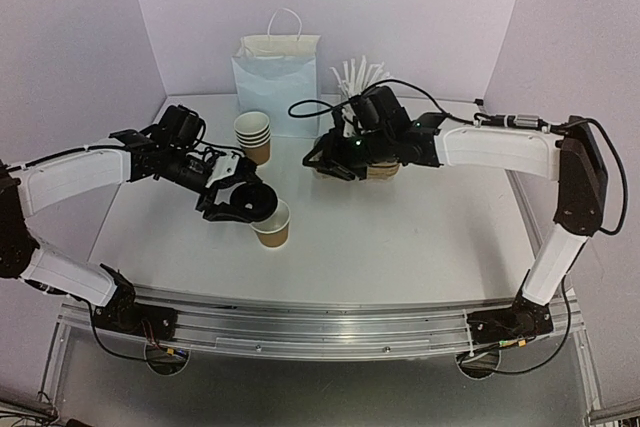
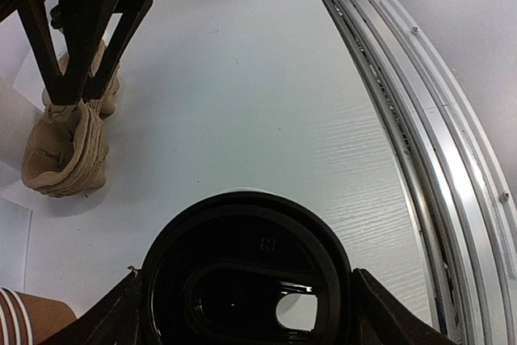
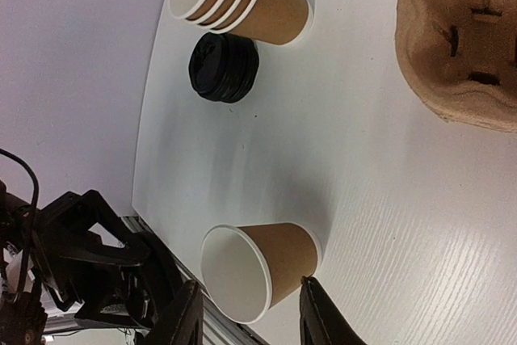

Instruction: Pack the takeout coffee

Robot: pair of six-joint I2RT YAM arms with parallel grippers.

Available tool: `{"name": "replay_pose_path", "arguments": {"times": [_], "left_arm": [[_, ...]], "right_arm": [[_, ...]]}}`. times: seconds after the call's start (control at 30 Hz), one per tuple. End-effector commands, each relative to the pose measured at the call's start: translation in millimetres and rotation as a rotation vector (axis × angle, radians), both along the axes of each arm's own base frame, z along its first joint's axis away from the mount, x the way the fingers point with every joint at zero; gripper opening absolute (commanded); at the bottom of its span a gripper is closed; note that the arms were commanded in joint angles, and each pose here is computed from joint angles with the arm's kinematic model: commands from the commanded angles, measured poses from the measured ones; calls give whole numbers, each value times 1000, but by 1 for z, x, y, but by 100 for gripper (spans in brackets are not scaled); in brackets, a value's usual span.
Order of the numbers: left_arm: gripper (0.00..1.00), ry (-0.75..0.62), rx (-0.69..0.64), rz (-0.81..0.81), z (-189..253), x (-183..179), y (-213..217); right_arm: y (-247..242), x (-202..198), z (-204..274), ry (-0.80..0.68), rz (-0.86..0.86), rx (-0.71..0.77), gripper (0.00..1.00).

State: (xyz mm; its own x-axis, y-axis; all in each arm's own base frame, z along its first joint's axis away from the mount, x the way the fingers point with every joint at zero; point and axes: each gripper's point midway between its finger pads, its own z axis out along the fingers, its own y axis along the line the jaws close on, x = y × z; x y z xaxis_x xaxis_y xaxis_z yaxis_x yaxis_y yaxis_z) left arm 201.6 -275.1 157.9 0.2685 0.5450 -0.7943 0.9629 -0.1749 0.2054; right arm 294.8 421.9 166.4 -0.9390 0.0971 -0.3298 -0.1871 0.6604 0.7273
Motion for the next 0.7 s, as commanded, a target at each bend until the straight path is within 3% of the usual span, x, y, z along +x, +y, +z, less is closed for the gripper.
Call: {"name": "replay_pose_path", "arguments": {"times": [0.0, 0.67], "left_arm": [[62, -18, -94, 84, 8, 23, -23], [62, 75, -13, 139, -36, 14, -27]], "right_arm": [[13, -28, 25, 6, 104, 66, 37], [40, -63, -23, 92, 201, -30, 36]]}}
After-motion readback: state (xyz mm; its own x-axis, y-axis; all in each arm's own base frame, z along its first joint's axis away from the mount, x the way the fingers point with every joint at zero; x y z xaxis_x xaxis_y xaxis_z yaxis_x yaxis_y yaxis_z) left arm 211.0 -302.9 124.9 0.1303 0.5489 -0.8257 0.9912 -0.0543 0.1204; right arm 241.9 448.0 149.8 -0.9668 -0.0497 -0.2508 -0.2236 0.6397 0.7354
